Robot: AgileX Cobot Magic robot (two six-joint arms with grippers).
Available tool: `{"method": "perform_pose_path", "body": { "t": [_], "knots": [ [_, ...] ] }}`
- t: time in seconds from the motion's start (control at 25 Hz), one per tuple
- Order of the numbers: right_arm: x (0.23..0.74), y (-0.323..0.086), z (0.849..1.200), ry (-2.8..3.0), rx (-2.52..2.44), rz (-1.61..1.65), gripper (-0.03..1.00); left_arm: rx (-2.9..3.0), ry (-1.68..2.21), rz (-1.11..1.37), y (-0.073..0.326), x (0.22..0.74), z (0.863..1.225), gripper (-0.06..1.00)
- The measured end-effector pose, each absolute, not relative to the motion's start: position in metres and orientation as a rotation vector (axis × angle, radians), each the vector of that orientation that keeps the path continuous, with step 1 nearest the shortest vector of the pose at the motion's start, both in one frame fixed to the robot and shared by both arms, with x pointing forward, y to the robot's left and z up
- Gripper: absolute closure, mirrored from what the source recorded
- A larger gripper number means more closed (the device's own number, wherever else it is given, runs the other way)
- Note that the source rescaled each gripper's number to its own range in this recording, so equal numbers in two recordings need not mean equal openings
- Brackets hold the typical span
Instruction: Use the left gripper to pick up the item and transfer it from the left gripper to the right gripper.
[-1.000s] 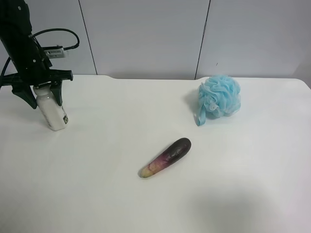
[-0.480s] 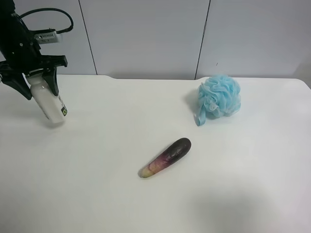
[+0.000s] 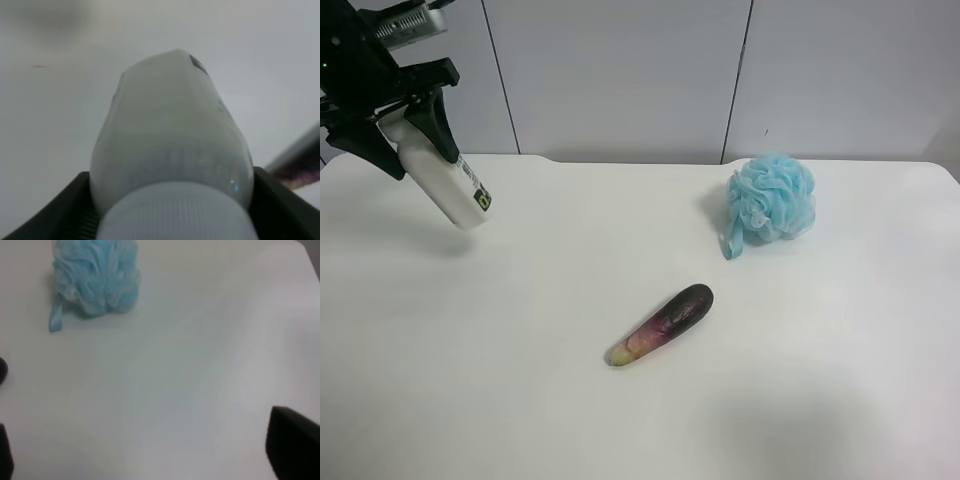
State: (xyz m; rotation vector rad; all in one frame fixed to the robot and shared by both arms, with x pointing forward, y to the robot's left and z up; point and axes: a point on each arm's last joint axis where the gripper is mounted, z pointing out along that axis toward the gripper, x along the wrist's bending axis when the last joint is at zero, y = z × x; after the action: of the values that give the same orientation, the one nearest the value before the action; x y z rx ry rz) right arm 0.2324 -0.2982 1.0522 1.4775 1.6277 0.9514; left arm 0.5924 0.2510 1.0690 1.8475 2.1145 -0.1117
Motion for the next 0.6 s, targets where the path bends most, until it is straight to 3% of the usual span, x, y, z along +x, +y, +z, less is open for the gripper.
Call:
{"method": "perform_pose_path", "body": {
  "t": [0.6],
  "knots": [
    [0.232, -0.298, 1.052, 1.628, 1.478, 0.951, -0.03, 1.941, 1.825, -0.25, 0.183, 0.564, 1.097, 0.91]
  ]
}}
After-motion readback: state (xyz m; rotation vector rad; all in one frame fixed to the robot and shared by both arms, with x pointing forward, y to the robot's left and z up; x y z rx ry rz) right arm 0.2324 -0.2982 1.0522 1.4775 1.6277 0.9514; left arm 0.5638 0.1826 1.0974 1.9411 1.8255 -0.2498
